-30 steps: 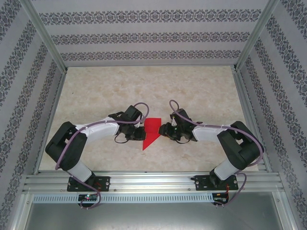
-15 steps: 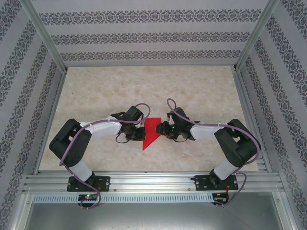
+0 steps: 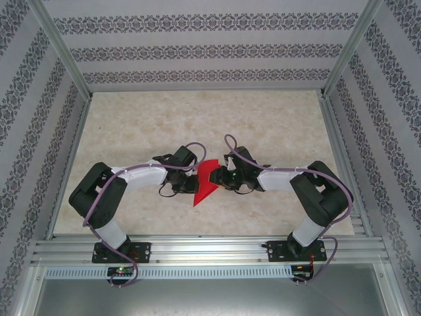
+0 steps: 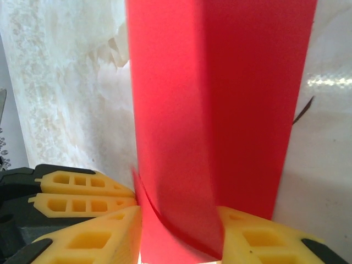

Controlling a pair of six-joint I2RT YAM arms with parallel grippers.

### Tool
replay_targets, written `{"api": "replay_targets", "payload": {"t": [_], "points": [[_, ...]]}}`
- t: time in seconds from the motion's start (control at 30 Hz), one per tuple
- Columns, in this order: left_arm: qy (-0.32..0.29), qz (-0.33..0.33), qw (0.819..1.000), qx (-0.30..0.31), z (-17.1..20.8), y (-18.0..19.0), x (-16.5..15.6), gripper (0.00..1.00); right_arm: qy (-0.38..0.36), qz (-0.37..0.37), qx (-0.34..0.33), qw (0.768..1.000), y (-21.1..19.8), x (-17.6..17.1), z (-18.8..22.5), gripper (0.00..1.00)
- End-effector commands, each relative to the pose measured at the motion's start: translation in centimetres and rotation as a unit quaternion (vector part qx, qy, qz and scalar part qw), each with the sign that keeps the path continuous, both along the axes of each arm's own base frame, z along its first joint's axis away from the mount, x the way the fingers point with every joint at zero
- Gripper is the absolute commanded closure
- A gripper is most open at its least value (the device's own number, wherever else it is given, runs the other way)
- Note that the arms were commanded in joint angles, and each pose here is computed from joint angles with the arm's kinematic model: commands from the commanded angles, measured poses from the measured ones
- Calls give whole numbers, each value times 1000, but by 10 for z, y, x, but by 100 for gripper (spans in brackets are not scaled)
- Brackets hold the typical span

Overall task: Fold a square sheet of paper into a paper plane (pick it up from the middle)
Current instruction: Fourth fold the wing at the center of the table.

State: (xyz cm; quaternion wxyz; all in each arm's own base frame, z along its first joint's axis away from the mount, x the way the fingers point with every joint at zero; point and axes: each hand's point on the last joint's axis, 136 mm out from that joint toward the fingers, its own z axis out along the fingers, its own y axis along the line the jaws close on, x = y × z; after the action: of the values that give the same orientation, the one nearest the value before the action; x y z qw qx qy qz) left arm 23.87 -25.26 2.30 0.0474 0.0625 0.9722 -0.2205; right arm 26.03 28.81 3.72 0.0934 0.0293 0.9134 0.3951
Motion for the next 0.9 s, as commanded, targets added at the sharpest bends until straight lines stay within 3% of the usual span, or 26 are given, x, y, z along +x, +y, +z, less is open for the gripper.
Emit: {"api": "replay_targets", "payload": {"t": [0.0, 0.33, 0.7, 0.87], "points": [[-35, 6, 999, -18, 18, -6, 12, 86, -22, 32, 15, 999, 13, 2, 9, 61], [-40, 12, 999, -6, 21, 0, 11, 83, -35, 46, 17, 998, 15, -1, 13, 57], [-91, 3, 995, -42, 46, 6, -6, 68, -35, 52, 15, 998, 20, 5, 14, 68], [-103, -11, 994, -44, 49, 5, -19, 62, -37, 59, 21, 997, 20, 2, 17, 60]]}}
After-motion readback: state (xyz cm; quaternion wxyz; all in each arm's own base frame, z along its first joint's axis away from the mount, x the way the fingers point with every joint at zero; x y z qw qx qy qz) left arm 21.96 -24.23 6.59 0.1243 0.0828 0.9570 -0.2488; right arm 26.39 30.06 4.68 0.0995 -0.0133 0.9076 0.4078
